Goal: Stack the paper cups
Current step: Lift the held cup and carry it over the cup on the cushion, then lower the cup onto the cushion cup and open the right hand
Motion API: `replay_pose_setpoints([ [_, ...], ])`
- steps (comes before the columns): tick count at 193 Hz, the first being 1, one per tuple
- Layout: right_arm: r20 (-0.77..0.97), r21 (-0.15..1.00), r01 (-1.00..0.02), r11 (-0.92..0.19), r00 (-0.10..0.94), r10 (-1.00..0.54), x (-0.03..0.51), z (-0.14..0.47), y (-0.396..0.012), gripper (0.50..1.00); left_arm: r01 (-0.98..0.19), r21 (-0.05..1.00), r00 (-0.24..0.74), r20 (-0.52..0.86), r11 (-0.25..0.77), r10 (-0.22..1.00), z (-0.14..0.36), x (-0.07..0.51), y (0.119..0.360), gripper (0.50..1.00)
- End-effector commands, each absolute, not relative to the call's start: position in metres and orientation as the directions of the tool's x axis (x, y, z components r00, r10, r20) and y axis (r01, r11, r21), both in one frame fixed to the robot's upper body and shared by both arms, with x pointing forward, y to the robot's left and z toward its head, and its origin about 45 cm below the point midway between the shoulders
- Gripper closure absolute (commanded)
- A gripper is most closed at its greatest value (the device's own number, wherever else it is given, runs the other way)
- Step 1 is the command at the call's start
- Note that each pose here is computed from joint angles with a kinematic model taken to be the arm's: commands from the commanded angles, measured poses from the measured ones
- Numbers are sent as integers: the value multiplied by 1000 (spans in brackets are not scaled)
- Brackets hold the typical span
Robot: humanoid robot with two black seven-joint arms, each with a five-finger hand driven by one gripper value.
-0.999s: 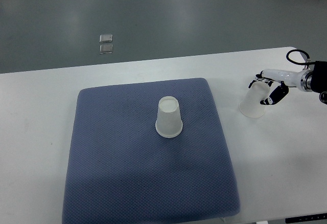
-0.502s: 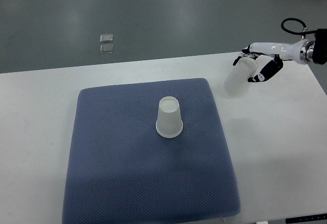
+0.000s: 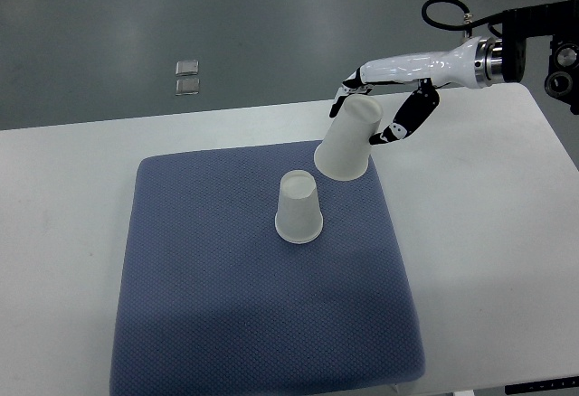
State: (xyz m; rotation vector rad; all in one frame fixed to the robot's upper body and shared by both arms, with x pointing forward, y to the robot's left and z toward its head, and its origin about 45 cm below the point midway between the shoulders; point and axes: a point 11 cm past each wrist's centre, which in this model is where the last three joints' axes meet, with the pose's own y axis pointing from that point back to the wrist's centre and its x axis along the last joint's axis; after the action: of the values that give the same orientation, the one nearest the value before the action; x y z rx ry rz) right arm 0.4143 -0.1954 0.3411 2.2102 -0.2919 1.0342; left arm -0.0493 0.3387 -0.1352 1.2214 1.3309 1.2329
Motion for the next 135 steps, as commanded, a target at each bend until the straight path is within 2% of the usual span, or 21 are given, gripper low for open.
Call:
replay_pose_setpoints([
  [1, 739, 494, -418, -762, 664, 115, 412, 345, -179, 762, 76, 997, -86, 0, 6, 996, -135, -49, 339, 500],
  [45, 748, 509, -384, -771, 640, 175, 411, 351, -147, 762, 76, 997, -86, 0, 6, 996, -135, -49, 339, 500],
  [135, 728, 551, -329, -767, 640, 248, 405, 339, -121, 758, 76, 997, -86, 0, 6, 996, -135, -49, 339, 500],
])
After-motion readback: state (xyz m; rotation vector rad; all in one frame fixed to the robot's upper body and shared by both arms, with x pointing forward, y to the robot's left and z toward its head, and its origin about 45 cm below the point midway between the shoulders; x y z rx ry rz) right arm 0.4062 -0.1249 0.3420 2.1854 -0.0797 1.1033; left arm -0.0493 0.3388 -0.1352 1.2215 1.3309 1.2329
